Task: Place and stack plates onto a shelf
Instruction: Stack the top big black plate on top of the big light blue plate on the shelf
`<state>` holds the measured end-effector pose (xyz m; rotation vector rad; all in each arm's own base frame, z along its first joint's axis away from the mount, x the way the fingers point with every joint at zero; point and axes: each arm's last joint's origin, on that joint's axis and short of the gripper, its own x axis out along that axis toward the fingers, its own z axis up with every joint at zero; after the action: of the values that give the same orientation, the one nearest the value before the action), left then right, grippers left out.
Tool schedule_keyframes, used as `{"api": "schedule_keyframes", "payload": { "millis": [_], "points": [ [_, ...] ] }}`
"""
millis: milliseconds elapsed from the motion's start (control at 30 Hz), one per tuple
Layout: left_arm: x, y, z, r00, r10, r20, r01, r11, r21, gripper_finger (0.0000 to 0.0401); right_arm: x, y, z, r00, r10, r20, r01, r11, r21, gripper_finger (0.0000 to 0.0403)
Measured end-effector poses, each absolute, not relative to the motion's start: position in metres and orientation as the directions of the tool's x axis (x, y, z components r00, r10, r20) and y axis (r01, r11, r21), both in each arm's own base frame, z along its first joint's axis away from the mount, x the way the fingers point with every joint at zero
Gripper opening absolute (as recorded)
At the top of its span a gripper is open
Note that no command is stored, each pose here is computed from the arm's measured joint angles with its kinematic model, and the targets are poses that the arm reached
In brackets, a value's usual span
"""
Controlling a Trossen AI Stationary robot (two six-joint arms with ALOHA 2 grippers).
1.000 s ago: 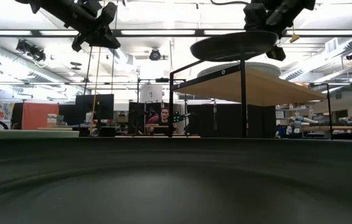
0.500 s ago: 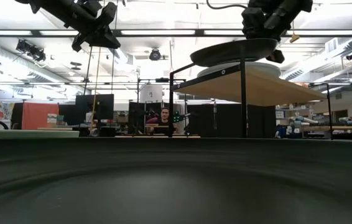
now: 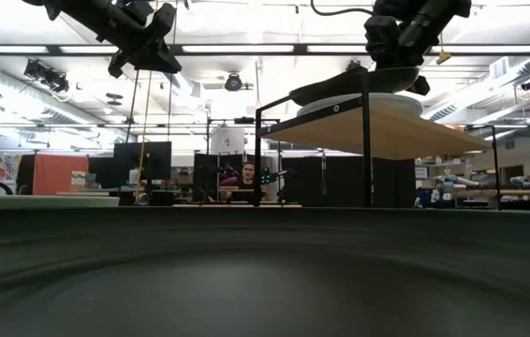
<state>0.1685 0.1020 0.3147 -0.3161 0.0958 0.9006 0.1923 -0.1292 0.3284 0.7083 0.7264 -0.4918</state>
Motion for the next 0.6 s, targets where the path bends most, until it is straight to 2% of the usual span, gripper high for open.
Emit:
{"api": "schedule_keyframes", "payload": {
  "millis": [433, 600],
  "points": [
    [0.1685, 0.1020, 0.3146, 0.621, 0.754, -0.214, -0.783, 0.579, -0.230, 0.0052, 0.1923, -0.1293, 0.3284, 0.654, -0.163, -0.738, 0.622, 0.671, 0.403, 0.0028],
    [0.1685, 0.1020, 0.3147, 0.621, 0.754, -0.214, -0.783, 0.579, -0.230, 0.0052, 0.1924, -0.1293, 0.3284, 0.654, -0.163, -0.738, 0.623, 0.671, 0.403, 0.0047]
  ]
}}
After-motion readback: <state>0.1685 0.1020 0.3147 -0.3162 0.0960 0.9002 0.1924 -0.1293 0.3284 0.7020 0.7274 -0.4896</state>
